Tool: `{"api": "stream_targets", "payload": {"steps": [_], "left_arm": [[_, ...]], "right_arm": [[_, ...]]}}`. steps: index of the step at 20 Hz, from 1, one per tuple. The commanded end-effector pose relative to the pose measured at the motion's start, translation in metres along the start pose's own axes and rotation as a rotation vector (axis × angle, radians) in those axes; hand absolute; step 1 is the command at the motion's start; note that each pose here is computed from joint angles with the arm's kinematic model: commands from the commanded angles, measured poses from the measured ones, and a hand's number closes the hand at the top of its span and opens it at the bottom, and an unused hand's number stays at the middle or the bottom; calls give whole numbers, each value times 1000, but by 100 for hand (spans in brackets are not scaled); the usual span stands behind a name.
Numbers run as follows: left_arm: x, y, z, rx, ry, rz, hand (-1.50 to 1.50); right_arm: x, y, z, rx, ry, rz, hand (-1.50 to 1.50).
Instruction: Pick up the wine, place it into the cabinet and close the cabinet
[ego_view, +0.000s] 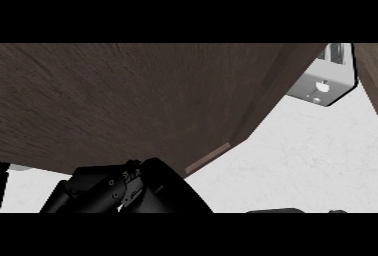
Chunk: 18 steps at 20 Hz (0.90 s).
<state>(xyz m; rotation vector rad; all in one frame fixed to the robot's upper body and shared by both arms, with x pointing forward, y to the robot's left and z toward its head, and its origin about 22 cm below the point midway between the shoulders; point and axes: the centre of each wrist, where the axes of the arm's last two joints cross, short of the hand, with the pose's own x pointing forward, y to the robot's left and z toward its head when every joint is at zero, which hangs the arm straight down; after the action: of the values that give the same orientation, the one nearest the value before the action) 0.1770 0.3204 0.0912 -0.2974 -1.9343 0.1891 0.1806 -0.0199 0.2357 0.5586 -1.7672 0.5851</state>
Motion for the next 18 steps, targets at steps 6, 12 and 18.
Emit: {"api": "stream_targets", "payload": {"steps": [6,12,18], "left_arm": [[4,-2,-3,17,3,0,-150],[-5,2,4,23,-17,-2,-150],[-3,11,-5,36,-8,-28,-150]], "right_arm": [[14,-14,-100,-95,-49,172,150],[-24,-48,-130,-160,-12,201,150],[-17,-95,-150,-165,11,159,150]]}}
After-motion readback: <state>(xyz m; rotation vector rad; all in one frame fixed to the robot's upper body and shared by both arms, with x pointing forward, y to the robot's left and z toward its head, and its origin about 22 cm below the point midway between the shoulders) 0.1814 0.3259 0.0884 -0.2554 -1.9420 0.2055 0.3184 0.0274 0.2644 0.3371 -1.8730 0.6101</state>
